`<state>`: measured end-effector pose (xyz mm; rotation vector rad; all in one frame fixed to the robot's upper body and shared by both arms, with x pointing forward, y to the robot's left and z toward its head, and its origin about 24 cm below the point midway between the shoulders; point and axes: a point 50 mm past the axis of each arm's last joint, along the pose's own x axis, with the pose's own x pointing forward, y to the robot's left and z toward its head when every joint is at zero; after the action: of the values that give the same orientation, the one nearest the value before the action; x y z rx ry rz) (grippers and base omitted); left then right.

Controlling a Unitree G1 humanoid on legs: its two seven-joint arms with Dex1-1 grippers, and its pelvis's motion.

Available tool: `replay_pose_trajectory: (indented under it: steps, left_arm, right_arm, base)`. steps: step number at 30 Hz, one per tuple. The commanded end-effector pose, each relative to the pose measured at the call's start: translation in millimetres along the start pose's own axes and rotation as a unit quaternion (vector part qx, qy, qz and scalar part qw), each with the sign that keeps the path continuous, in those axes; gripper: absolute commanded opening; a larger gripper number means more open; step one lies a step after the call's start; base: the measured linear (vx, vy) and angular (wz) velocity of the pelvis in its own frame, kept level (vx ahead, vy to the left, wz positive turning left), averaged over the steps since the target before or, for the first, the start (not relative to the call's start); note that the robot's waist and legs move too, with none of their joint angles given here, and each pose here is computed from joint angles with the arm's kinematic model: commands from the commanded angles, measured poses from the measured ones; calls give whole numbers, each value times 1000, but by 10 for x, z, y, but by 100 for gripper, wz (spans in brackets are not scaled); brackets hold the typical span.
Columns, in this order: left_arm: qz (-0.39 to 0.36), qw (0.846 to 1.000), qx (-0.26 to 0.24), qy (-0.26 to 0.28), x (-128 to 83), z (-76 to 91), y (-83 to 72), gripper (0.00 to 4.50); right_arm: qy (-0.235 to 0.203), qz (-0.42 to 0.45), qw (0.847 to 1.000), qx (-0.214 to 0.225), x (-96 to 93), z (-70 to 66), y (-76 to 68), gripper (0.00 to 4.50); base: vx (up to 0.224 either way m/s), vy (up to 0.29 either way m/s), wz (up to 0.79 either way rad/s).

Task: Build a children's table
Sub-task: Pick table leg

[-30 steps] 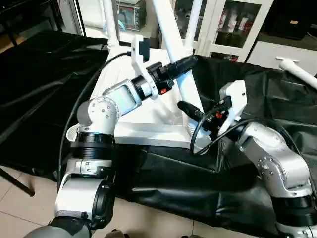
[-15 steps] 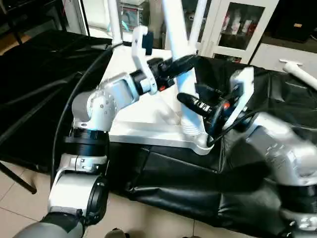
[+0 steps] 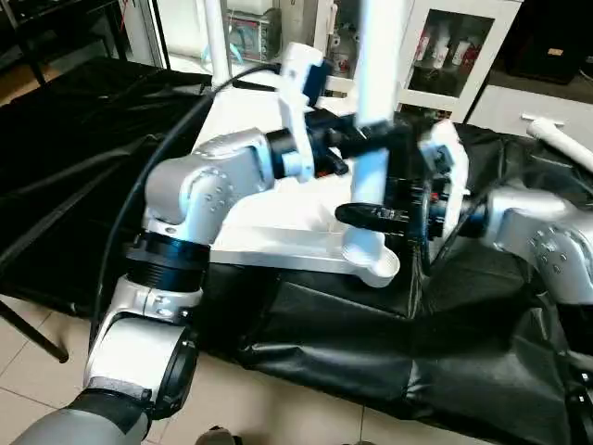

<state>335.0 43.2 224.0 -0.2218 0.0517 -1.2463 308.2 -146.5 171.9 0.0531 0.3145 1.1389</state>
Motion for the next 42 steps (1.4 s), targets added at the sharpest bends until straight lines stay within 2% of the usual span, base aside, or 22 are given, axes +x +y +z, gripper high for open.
replay_pose_trajectory:
  steps: [1,18,19,23,31,34,35,42]
  left_arm:
    - [-14,1000,27,4,15,67,-64,185]
    - [-38,998,48,29,-5,16,-97,185]
    - [-39,998,47,29,-5,17,-97,185]
    - [-42,998,47,29,-7,16,-102,185]
    - [-51,997,49,35,-22,4,-114,185]
    - [-53,996,53,40,-27,-4,-111,185]
    - [-53,996,53,40,-28,-4,-110,185]
    - [-60,995,58,47,-31,-22,-121,185]
  right_arm:
    - [16,-4,1000,2,21,-15,-23,390]
    - [19,-7,1000,0,20,4,-53,390]
    - [19,-7,1000,-1,21,4,-51,363]
    - [18,-5,1000,-2,23,3,-46,351]
    - [16,2,1000,-4,38,-4,-35,275]
    - [16,2,1000,-4,39,-7,-35,265]
    - [16,3,1000,-4,39,-7,-35,245]
    - [16,4,1000,-9,46,-15,-32,205]
  base:
    - [0,0,0]
    - [0,0,0]
    - [0,0,0]
    - [0,0,0]
    - [0,0,0]
    - [0,0,0]
    - [0,0,0]
    - [0,0,0]
